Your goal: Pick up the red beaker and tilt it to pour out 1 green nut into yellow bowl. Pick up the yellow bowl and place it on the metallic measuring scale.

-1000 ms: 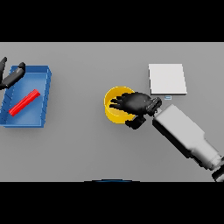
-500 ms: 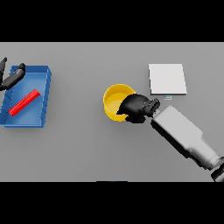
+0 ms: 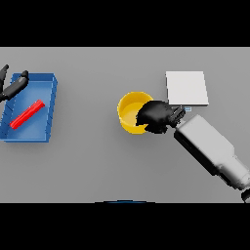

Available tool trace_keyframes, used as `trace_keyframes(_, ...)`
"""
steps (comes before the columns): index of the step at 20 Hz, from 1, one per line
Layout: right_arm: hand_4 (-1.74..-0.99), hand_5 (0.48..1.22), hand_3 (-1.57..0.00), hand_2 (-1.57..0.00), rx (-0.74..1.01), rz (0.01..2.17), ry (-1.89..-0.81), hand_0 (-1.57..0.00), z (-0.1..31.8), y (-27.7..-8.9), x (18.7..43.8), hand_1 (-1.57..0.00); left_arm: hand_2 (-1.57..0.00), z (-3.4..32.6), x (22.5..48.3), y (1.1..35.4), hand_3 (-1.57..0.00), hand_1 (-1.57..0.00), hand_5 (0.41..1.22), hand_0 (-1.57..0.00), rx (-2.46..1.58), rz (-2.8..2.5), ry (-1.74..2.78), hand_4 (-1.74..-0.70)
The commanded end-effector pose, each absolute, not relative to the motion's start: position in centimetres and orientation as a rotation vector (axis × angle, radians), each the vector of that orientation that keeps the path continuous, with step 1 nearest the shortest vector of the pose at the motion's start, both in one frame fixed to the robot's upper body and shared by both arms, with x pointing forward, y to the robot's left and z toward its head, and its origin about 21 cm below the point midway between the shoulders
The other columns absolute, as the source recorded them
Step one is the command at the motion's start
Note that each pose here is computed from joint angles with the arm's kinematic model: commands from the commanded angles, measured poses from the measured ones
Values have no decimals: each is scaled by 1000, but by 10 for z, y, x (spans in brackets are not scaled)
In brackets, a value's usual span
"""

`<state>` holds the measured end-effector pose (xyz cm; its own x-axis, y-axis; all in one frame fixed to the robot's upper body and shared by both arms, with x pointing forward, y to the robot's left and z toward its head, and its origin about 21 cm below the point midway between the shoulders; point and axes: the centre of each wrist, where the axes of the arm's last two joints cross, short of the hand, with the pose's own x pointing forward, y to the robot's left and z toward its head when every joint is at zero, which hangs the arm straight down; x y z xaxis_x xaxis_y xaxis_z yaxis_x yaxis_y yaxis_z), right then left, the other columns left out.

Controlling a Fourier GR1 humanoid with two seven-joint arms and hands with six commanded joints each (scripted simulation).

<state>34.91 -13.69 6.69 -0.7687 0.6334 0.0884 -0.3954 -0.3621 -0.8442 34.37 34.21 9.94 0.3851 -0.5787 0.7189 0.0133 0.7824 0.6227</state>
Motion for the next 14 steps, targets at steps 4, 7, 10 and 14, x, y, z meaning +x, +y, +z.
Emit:
trace_keyframes(4, -1737, 1218, -1252, -1414, -364, 2099, -1252, -1559, 94, -143, 350, -1558, 1, 98, 345, 342, 1, 1, 693, 1, 589, -409, -1125, -724)
trace_keyframes(7, -1739, 1219, -1194, -1426, -430, 2058, -1297, -1565, 114, -157, 350, -1565, 1, 101, 343, 346, 1, 1, 686, 1, 594, -421, -1126, -717)
trace_keyframes(10, -1740, 1220, -1164, -1497, -493, 2023, -1292, -1568, 120, -162, 347, -1568, 1, 102, 343, 342, 1, 1, 686, 1, 582, -415, -1133, -716)
trace_keyframes(14, -1741, 1220, -1155, -1513, -565, 1987, -1295, -1565, 127, -171, 349, -1570, 1, 105, 346, 335, 1, 1, 698, 1, 586, -409, -1136, -723)
